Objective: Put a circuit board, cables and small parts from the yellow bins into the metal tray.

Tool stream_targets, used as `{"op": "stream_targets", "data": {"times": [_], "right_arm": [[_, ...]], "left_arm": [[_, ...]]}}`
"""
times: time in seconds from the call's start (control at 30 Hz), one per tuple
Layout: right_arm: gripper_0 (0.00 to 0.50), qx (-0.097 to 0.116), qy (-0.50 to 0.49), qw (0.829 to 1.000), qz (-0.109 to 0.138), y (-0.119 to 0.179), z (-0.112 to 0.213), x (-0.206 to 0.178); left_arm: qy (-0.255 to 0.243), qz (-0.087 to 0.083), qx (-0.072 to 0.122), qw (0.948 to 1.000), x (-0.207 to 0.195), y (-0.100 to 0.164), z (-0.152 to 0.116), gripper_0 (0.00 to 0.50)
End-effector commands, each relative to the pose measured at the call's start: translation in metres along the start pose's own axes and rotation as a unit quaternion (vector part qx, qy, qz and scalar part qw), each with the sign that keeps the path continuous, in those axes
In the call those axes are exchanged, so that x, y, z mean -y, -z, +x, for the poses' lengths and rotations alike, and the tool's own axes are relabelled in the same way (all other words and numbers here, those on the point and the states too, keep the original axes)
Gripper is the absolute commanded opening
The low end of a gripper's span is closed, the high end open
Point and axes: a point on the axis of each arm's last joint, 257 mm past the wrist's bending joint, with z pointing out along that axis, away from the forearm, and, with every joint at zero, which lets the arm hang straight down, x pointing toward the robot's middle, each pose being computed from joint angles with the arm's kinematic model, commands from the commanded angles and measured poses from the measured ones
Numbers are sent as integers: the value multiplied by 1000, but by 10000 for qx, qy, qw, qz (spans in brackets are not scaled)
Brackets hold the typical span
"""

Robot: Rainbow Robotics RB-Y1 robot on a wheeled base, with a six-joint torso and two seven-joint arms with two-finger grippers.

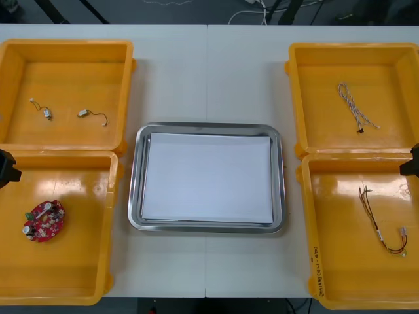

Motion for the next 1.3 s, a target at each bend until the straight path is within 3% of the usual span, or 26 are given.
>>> {"op": "stream_targets", "data": {"times": [0.03, 1.3], "right_arm": [[500, 191, 23, 9996, 225, 17, -9, 15], [500, 191, 23, 9996, 225, 17, -9, 15]], "left_arm": [[350, -284, 36, 9990, -13, 11, 0, 500], [350, -284, 36, 9990, -13, 11, 0, 500]]}}
